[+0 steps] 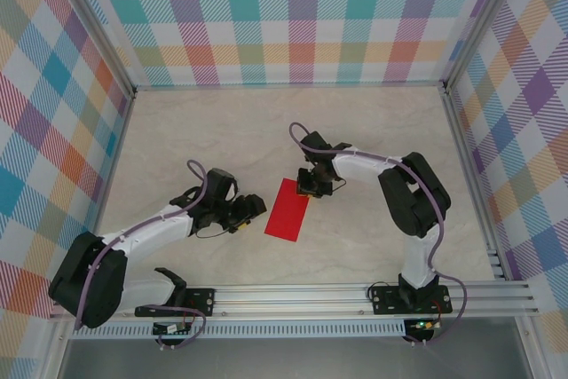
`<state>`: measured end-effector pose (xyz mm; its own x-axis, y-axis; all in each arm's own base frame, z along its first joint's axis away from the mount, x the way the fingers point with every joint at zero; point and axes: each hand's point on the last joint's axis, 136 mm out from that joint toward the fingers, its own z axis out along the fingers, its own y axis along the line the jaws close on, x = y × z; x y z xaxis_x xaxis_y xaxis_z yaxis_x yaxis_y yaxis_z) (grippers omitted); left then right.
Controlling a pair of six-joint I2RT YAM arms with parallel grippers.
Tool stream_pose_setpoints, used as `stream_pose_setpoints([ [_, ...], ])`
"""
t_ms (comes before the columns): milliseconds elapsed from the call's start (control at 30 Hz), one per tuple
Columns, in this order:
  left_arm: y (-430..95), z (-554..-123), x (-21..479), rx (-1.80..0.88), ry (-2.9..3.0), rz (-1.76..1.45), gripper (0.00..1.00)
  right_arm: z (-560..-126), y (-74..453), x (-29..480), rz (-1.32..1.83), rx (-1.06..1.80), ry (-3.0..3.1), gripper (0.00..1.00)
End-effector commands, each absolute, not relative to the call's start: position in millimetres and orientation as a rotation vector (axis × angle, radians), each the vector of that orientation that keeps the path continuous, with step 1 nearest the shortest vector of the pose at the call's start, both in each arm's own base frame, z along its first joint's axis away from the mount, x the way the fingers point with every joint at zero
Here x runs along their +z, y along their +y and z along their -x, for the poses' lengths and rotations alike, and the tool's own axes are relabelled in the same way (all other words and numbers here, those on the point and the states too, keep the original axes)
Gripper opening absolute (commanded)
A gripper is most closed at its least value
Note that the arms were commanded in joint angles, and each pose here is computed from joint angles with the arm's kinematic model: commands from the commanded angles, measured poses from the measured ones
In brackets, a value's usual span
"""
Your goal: Fold a paper plane with a square sheet of paper (pick it up from the middle)
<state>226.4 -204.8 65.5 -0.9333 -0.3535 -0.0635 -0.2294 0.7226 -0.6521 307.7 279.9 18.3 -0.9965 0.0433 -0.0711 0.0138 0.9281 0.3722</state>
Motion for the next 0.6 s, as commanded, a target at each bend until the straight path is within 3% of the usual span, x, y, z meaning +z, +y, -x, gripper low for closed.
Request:
stream_pose_setpoints([
  [0,-210.4,-221.5,59.9,-1.056,2.768,0.495,0.67,-306.8,283.5,6.7,-0.022,0.569,3.037,0.21],
  [567,-245.7,-203.0,45.9,-1.114,2.873,0.416,0.70,-290.3,261.1,-29.5,-0.167,0.417,3.136,0.19],
])
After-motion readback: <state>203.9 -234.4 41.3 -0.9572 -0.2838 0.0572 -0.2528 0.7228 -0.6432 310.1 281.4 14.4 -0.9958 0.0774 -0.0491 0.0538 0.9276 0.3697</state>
